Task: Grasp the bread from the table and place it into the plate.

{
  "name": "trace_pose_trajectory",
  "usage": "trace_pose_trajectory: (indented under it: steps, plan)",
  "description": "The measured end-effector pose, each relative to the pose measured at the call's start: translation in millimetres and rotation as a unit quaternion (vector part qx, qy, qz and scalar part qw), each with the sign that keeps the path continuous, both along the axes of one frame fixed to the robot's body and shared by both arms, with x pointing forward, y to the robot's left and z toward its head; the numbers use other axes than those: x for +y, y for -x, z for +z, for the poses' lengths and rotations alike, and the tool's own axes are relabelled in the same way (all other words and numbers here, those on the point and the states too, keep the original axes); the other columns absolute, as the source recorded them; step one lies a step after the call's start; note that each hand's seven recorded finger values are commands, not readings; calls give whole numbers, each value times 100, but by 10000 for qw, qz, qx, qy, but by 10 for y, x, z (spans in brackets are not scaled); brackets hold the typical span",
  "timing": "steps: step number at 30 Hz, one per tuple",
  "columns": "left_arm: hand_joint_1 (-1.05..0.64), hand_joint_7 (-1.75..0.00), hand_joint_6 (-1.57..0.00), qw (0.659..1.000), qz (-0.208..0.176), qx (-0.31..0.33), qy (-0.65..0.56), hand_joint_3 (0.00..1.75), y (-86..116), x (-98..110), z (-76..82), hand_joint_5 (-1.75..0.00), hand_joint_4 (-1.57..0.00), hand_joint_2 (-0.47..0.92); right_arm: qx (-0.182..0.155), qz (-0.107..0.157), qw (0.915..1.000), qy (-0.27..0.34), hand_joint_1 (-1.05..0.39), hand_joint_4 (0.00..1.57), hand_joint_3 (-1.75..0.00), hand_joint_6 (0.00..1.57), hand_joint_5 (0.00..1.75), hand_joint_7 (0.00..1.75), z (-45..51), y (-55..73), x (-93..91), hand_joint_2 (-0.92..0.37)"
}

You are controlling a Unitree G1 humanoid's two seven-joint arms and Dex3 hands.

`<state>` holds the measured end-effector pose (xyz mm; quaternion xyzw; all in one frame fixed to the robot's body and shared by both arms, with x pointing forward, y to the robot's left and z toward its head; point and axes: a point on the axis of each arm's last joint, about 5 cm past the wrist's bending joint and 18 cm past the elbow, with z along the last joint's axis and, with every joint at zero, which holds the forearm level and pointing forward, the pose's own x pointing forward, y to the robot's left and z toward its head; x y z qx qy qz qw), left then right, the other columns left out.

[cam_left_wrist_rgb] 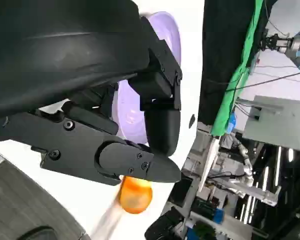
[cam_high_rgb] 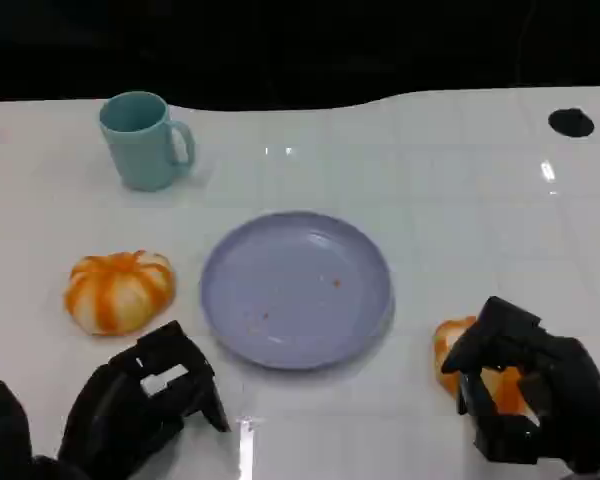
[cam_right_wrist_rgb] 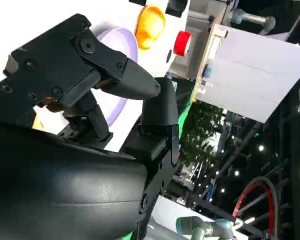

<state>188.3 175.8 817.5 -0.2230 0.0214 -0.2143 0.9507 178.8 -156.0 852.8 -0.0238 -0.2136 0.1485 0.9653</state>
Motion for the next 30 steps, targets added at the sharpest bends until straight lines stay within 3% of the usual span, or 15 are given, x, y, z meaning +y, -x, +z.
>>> trace_pose_trajectory:
  steps: [25, 26, 28, 30]
  plan:
    - [-61, -139, -68, 10000, 39, -15, -19, 11, 85, -1, -18, -174, -70, 92, 41, 108, 9998, -139, -39, 87, -125, 71, 175, 149, -6, 59, -29, -50]
    - [-62, -139, -68, 10000, 41, -24, -25, 11, 85, -3, -17, -174, -70, 92, 36, 106, 9998, -141, -39, 87, -125, 71, 175, 146, -3, 59, -29, -50]
    - [-62, -138, -68, 10000, 42, -33, -42, 12, 84, -5, -15, -174, -70, 92, 21, 110, 9998, -166, -37, 86, -108, 72, 175, 113, 4, 57, -32, -58]
    - [-62, -138, -68, 10000, 43, -37, -47, 12, 84, -5, -15, -174, -70, 92, 17, 129, 9996, -231, -35, 77, -98, 70, 175, 95, 4, 56, -38, -62]
